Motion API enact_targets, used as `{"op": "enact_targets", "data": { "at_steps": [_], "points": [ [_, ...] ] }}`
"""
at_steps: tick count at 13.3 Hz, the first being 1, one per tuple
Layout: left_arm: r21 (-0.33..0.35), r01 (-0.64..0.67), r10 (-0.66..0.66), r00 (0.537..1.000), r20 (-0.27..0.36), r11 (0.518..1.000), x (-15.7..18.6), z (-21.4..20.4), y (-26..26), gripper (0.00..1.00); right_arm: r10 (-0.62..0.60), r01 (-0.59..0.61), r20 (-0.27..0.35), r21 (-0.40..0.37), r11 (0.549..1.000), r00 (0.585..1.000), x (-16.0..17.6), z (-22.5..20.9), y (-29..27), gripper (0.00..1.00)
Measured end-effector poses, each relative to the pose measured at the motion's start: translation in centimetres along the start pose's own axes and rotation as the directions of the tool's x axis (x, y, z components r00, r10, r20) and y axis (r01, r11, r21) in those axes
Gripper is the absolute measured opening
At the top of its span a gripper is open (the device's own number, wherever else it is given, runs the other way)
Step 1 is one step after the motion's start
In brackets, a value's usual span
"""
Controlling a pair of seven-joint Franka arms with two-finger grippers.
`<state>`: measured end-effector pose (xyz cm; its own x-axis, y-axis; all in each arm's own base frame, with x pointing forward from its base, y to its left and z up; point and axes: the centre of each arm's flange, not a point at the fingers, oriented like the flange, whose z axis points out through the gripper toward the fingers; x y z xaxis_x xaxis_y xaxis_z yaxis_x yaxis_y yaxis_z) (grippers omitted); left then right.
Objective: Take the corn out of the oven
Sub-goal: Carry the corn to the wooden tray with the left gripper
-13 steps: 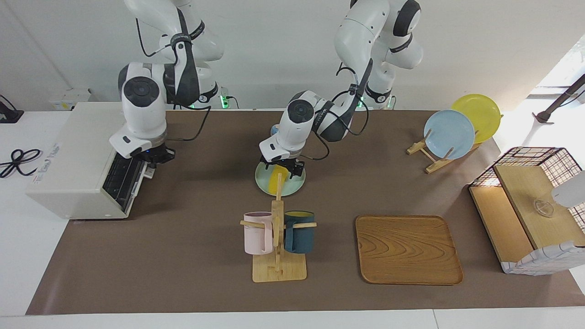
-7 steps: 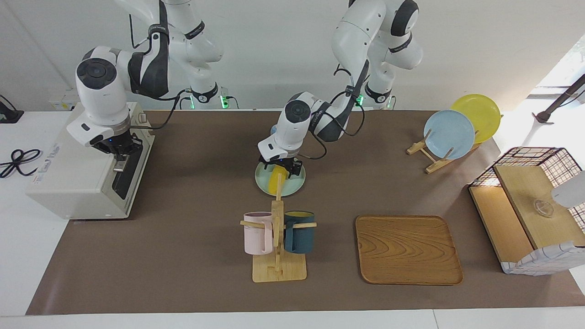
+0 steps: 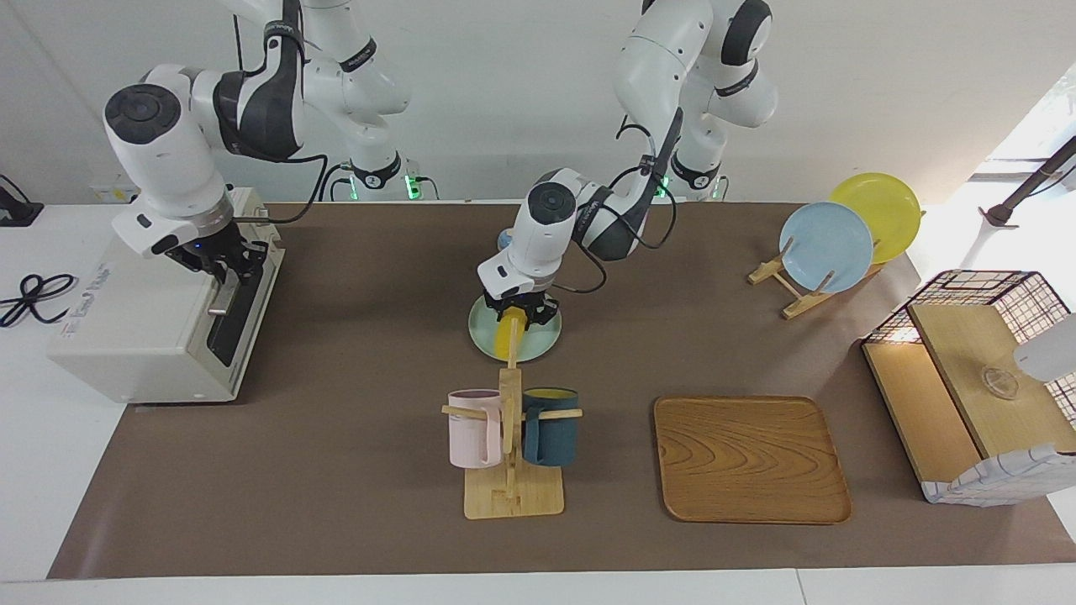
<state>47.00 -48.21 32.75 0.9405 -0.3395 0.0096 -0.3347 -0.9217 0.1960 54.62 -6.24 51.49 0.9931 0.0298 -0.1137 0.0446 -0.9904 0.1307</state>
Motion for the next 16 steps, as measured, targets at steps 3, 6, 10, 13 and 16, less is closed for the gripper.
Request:
{"op": "enact_targets", "data": {
  "at_steps": [3, 6, 10, 13, 16],
  "points": [
    [-0.002, 0.056, -0.056, 0.998, -0.014, 0.998, 1.5, -6.2, -3.3, 0.56, -0.023, 0.025, -0.035, 0.081, 0.996, 0.999, 0.4, -3.6, -2.7, 0.83],
    [0.025, 0.13, -0.129, 0.991, -0.032, 0.991, 2.3, -13.2, -9.9, 0.56, -0.047, 0.05, -0.045, 0.082, 0.995, 0.998, 0.9, -6.1, -6.7, 1.0],
    [0.054, 0.195, -0.191, 0.979, -0.072, 0.979, 4.4, -17.5, -21.8, 0.56, -0.031, 0.035, -0.045, 0.093, 0.995, 0.998, 1.9, -8.6, -8.2, 1.0],
    [0.079, 0.238, -0.233, 0.97, -0.063, 0.968, 5.3, -16.7, -29.7, 0.56, 0.012, -0.007, -0.045, 0.109, 0.994, 0.999, 1.9, -9.2, -11.8, 1.0],
    [0.1, 0.272, -0.267, 0.961, -0.066, 0.957, 8.3, -14.4, -34.0, 0.56, 0.017, -0.011, -0.053, 0.108, 0.994, 0.998, 1.7, -9.8, -13.9, 1.0]
  ]
}}
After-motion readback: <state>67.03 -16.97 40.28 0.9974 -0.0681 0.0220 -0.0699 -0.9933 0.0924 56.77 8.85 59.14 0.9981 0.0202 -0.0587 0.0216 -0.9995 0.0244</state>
